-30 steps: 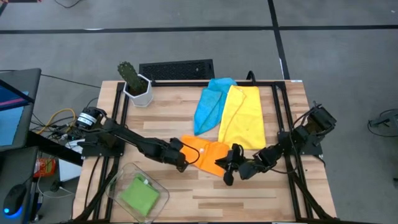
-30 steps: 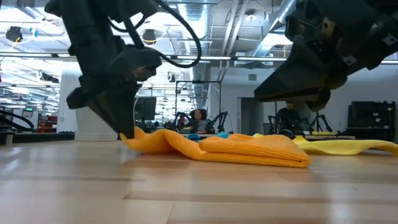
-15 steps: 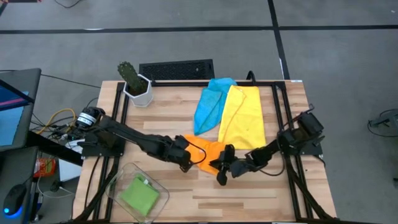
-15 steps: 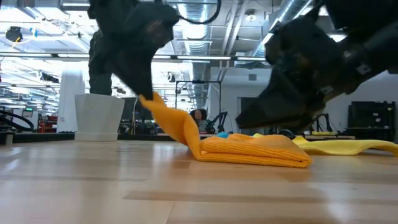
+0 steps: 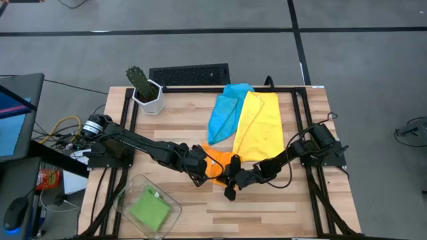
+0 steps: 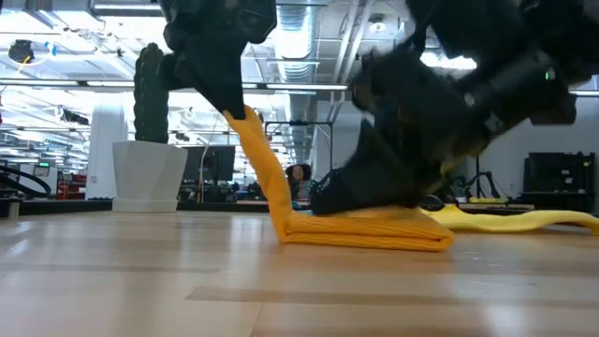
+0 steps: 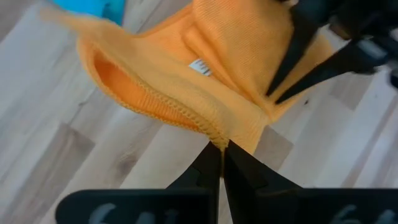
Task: Fold microfiber towels
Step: Fold the orange microfiber towel
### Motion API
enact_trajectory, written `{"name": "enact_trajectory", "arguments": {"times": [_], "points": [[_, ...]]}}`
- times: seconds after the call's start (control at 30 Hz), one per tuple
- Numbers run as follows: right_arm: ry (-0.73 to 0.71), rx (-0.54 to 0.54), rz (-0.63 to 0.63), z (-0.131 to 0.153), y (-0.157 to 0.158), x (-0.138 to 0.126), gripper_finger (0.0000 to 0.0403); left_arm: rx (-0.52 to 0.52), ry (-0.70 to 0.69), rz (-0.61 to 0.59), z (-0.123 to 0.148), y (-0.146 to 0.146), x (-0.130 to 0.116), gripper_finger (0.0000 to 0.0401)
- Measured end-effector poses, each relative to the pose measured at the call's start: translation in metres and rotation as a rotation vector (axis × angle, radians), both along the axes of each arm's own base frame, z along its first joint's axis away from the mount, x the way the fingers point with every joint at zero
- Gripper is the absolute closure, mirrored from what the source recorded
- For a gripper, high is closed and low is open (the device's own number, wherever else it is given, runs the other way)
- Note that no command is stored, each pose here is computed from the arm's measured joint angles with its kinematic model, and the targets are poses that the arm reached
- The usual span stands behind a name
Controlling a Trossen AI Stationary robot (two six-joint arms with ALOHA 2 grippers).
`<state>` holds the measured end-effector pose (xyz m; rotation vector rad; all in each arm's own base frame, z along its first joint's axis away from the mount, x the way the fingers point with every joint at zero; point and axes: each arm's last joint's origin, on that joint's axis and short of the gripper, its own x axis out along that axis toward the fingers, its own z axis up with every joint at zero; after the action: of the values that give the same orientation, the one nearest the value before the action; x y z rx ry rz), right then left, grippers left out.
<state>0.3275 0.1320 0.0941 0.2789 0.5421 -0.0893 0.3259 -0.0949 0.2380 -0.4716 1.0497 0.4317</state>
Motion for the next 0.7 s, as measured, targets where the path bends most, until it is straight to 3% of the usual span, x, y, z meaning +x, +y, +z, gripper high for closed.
{"name": "enact_trajectory", "arguments": {"times": [0.23,0.43,0.7], "points": [[-0.114,-0.086,-0.033,0.032,-0.006,0.002,0.0333,0.025,0.044,-0.029,0.002,0.001,-0.003,0.0401],[-0.094,-0.071,-0.038,0.025,-0.02,0.011,0.0333,0.028,0.04,-0.026,0.002,0.001,-0.003,0.0401],[-0.07,-0.074,0.032,0.006,-0.013,0.032,0.0333,0.021,0.024,-0.02,0.003,0.001,-0.001,0.0401]]}}
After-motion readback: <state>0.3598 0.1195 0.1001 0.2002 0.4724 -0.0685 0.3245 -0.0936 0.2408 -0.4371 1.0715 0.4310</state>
